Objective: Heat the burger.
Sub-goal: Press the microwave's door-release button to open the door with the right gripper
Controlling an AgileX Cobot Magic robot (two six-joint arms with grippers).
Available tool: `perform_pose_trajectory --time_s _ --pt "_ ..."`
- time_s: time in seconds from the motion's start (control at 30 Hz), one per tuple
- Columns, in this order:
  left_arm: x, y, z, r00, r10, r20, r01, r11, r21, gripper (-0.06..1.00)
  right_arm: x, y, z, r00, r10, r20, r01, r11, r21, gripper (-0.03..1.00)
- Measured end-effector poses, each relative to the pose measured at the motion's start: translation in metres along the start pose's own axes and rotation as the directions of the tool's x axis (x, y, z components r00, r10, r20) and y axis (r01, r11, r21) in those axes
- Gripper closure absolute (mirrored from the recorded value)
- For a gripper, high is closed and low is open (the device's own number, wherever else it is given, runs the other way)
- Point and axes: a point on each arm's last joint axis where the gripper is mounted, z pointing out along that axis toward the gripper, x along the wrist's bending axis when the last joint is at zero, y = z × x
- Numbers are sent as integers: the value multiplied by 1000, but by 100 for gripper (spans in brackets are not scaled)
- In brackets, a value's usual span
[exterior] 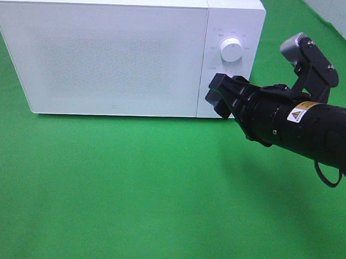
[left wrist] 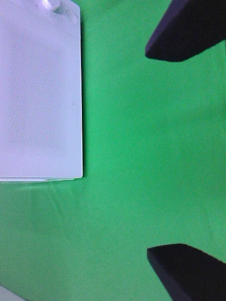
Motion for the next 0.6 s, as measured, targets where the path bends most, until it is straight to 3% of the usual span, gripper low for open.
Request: perform_pose_trajectory --time_s 0.03,0.07,0.17,0.2,0.27,0.37,0.4,0.43,0.47,0.5,0.53,0.57,0.6 --pt "0 0 0 1000 0 0 0 1000 0 -3 2 1 -6 995 -97 -6 97 995 28 31" --pt "0 0 0 1000 0 0 0 1000 0 -3 2 1 -6 995 -97 -6 97 995 28 31" --pt "0 0 0 1000 0 0 0 1000 0 -3 7 1 -19 959 -281 -36 283 955 91 31" --pt "0 0 0 1000 0 0 0 1000 0 -3 7 1 -19 959 -281 -36 283 955 91 31" --pt "0 0 0 1000 0 0 0 1000 0 -3 9 -1 -35 902 -425 -74 431 887 168 31" --pt "0 0 0 1000 0 0 0 1000 0 -3 9 -1 -39 886 -456 -84 464 866 188 31" --pt "0 0 0 1000 0 0 0 1000 0 -3 8 -3 -47 854 -510 -104 520 823 228 31" --pt "0 0 0 1000 0 0 0 1000 0 -3 8 -3 -47 854 -510 -104 520 823 228 31" --pt "0 0 0 1000 0 0 0 1000 0 -3 7 -4 -56 821 -557 -122 567 776 276 31" --pt "0 0 0 1000 0 0 0 1000 0 -3 7 -4 -56 821 -557 -122 567 776 276 31" --pt "0 0 0 1000 0 0 0 1000 0 -3 5 -6 -63 797 -589 -135 598 735 319 31" --pt "0 0 0 1000 0 0 0 1000 0 -3 5 -6 -63 797 -589 -135 598 735 319 31" --pt "0 0 0 1000 0 0 0 1000 0 -3 3 -7 -71 772 -618 -146 624 696 356 31"
